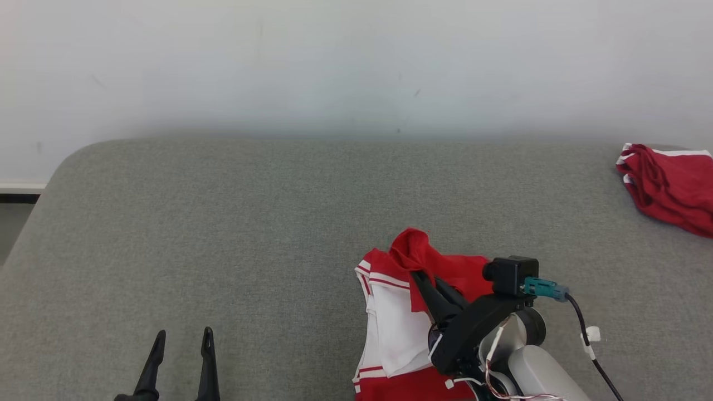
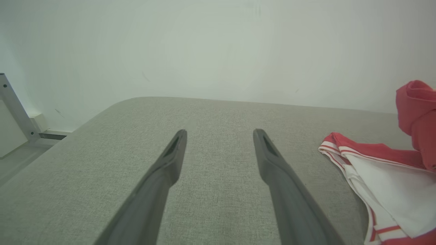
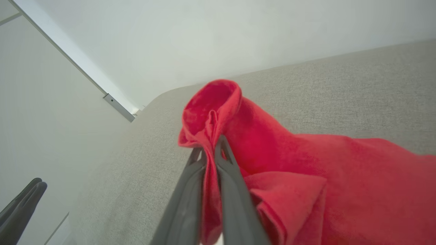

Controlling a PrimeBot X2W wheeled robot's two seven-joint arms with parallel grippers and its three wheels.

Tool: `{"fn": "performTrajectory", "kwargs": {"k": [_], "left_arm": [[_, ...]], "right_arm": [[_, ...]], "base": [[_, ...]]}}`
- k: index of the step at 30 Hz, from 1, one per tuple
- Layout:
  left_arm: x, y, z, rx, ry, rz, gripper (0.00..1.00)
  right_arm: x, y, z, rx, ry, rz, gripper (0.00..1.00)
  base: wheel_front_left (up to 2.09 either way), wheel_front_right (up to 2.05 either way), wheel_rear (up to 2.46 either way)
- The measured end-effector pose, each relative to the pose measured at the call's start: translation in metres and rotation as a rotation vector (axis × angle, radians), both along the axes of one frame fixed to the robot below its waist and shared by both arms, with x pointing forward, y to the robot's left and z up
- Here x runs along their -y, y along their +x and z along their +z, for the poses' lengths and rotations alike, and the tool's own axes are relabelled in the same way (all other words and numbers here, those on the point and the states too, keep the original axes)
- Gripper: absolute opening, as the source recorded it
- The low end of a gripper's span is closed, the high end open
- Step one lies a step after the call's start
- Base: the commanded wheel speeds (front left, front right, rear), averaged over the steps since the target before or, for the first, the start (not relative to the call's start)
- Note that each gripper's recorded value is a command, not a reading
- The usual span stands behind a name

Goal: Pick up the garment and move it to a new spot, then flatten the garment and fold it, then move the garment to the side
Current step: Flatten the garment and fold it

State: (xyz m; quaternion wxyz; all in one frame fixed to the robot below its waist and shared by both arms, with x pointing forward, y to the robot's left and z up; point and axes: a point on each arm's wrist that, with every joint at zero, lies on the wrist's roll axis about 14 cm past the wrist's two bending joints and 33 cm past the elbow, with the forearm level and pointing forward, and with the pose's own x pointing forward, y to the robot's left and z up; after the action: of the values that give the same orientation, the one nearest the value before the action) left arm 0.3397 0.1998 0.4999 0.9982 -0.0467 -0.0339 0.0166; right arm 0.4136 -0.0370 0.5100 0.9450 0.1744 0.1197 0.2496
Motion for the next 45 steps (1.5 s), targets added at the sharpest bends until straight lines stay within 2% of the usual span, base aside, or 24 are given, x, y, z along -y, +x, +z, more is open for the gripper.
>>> {"fn": "performTrajectory", "kwargs": {"k": [5,6,7,8,12,17,24,34,37,45], "left_arm": [[-0.005,0.0,-0.003,-0.01,-0.008,0.02,1.0],[-0.006,0.0,-0.004,-0.013,-0.01,0.024,1.0],[-0.007,0.0,-0.004,-0.013,-0.01,0.028,1.0],[-0.009,0.0,-0.004,-0.014,-0.01,0.034,1.0],[-0.014,0.001,-0.007,-0.024,-0.01,0.046,1.0],[-0.009,0.003,-0.005,-0.019,-0.015,0.038,1.0],[-0.003,0.007,-0.001,-0.003,-0.014,0.018,1.0],[0.002,0.009,0.001,0.002,-0.009,-0.001,1.0],[0.004,0.011,0.006,0.018,0.01,-0.011,1.0],[0.004,0.008,0.02,0.059,0.057,-0.008,1.0]], "right_arm": [[-0.016,0.005,-0.024,-0.052,-0.04,0.028,0.0],[-0.017,0.004,-0.031,-0.066,-0.049,0.031,0.16],[-0.02,0.003,-0.036,-0.07,-0.062,0.039,0.55],[-0.022,0.004,-0.038,-0.071,-0.064,0.042,1.0],[-0.023,0.011,-0.027,-0.007,-0.047,0.029,1.0],[0.001,0.019,-0.007,0.098,-0.041,-0.029,1.0],[0.065,0.021,0.014,0.22,-0.045,-0.169,1.0],[0.13,-0.001,0.027,0.303,-0.033,-0.344,1.0],[0.142,-0.01,0.027,0.33,-0.07,-0.374,1.0],[0.164,-0.039,0.026,0.343,-0.052,-0.486,1.0]], "base": [[0.0,0.0,0.0],[0.0,0.0,0.0],[0.0,0.0,0.0],[0.0,0.0,0.0],[0.0,0.0,0.0],[0.0,0.0,0.0],[0.0,0.0,0.0],[0.0,0.0,0.0],[0.0,0.0,0.0],[0.0,0.0,0.0]]}}
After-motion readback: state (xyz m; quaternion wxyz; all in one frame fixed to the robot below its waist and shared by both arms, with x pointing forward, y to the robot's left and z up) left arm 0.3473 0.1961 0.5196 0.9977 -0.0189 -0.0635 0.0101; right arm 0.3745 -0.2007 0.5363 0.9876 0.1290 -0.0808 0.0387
